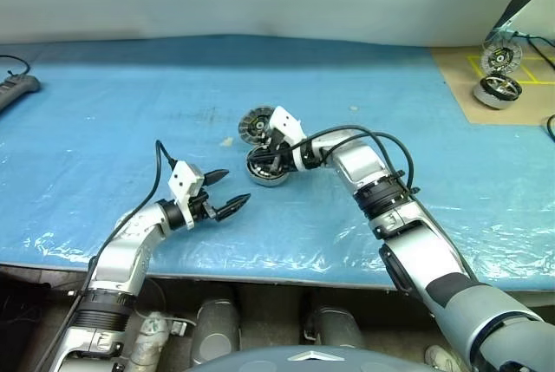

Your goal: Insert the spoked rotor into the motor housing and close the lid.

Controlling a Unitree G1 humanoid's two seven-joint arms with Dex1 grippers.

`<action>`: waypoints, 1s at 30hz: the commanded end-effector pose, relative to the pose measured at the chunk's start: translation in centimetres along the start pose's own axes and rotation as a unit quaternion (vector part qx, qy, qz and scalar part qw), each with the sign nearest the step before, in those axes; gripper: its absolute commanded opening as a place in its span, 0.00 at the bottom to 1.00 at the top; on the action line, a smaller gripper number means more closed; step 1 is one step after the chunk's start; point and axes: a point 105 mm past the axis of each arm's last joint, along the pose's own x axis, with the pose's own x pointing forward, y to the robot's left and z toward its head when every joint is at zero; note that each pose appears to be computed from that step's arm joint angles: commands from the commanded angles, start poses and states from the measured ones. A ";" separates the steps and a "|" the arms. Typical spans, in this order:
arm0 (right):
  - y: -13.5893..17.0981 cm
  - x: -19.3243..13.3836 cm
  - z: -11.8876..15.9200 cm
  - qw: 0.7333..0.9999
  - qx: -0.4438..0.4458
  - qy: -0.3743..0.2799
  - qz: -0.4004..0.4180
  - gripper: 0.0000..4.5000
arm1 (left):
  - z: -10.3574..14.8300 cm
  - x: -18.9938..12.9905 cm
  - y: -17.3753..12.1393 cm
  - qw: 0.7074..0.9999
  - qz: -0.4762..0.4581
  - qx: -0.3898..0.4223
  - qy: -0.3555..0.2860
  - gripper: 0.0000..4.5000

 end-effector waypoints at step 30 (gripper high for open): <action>-0.4 -2.9 3.1 0.993 -0.037 -0.110 -0.024 0.00 | 1.7 0.6 0.3 0.999 0.012 -0.020 -0.038 1.00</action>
